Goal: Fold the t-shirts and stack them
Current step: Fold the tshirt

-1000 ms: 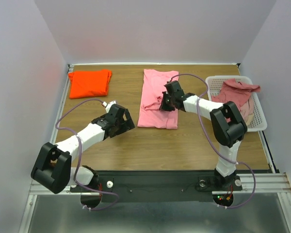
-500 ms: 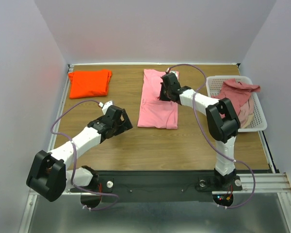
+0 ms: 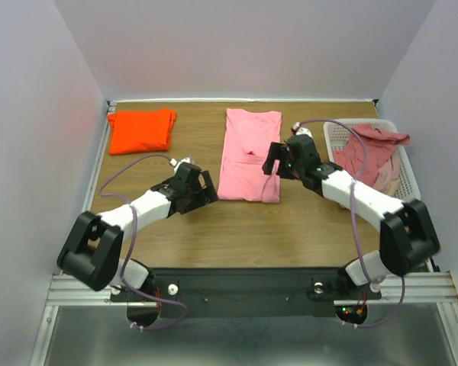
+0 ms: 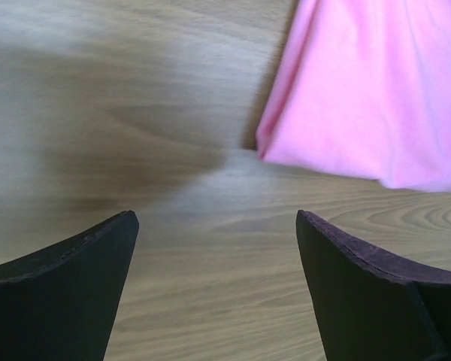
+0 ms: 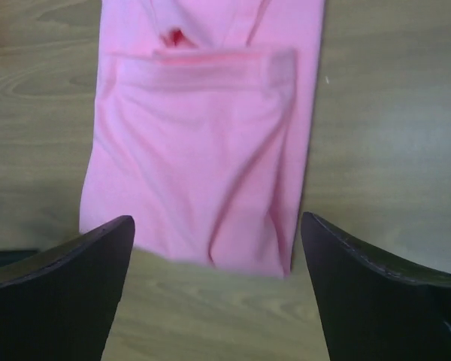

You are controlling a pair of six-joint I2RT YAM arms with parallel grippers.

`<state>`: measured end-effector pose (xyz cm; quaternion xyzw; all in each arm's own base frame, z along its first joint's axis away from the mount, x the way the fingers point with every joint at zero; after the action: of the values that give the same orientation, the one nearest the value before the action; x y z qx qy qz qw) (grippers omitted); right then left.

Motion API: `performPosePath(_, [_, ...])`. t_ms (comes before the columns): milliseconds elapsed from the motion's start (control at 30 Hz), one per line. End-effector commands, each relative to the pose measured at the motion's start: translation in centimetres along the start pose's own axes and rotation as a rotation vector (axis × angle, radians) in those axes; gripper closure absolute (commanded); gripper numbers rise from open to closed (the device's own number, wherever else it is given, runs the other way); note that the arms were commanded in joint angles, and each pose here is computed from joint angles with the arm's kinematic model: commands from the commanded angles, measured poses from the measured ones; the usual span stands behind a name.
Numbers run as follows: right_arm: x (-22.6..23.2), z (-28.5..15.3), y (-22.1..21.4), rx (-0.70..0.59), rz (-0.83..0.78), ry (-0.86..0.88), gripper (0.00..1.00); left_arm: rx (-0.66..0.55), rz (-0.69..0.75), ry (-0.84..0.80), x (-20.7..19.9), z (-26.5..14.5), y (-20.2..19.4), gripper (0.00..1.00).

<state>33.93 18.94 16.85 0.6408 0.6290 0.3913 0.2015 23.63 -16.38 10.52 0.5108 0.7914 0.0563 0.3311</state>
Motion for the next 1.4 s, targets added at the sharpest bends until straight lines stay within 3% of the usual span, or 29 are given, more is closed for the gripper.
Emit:
performPosePath(0, [-1.1, -3.6, -4.2, 0.061, 0.105, 0.068, 0.00, 0.015, 0.054, -0.157, -4.0, 1.3, 1.5, 0.02])
performPosePath(100, [-1.7, -5.0, -6.4, 0.100, 0.148, 0.099, 0.00, 0.061, 0.065, -0.153, -4.7, 2.8, 1.3, 0.02])
performPosePath(200, [-2.2, -5.1, -7.5, 0.117, 0.153, 0.087, 0.01, 0.082, 0.069, -0.155, -5.0, 4.0, 1.1, 0.10])
performPosePath(333, [-2.6, -4.2, -8.8, 0.165, 0.145, 0.060, 0.11, 0.097, 0.066, -0.133, -4.7, 5.1, 0.7, 0.24])
performPosePath(367, [-2.5, -4.0, -8.9, 0.175, 0.143, 0.061, 0.12, 0.106, 0.067, -0.124, -4.6, 5.5, 0.5, 0.32])
performPosePath(433, [-2.8, -3.0, -9.8, 0.217, 0.146, 0.035, 0.25, 0.122, 0.066, -0.125, -4.5, 5.8, 0.2, 0.39])
performPosePath(533, [-3.4, -1.8, -10.5, 0.237, 0.151, -0.019, 0.29, 0.142, 0.061, -0.127, -4.3, 6.2, -0.4, 0.49])
performPosePath(633, [-3.5, -1.1, -10.8, 0.244, 0.153, -0.031, 0.33, 0.152, 0.061, -0.116, -3.9, 6.5, -0.8, 0.69])
performPosePath(700, [-3.4, -0.8, -10.9, 0.244, 0.154, -0.029, 0.34, 0.156, 0.060, -0.105, -3.7, 6.7, -1.0, 0.89])
performPosePath(767, [-3.4, -0.5, -11.2, 0.255, 0.155, -0.028, 0.36, 0.161, 0.055, -0.097, -3.5, 6.9, -1.1, 1.00])
performPosePath(900, [-3.5, -0.1, -11.5, 0.259, 0.151, -0.023, 0.46, 0.163, 0.063, -0.091, -3.4, 7.1, -1.2, 1.00])
performPosePath(967, [-3.5, -0.1, -11.6, 0.259, 0.149, -0.023, 0.64, 0.154, 0.060, -0.090, -3.3, 6.9, -1.1, 1.00])
performPosePath(1067, [-3.7, -0.1, -11.4, 0.243, 0.131, -0.033, 0.78, 0.137, 0.060, -0.080, -2.9, 6.5, -1.1, 1.00])
performPosePath(1367, [-3.7, 0.4, -11.3, 0.249, 0.070, -0.013, 0.80, 0.141, 0.060, -0.050, -1.6, 6.4, -1.9, 1.00])
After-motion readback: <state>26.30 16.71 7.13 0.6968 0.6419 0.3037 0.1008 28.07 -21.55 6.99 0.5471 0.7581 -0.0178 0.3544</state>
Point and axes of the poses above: each gripper's point midway between its finger pads, its own z axis out along the fingers, its own x axis along the line the jaws close on, y = z × x, the point moved 6 cm from there along -z, back along the fingers, and after that the axes turned 7 degrees about -z, right-handed, at the moved point
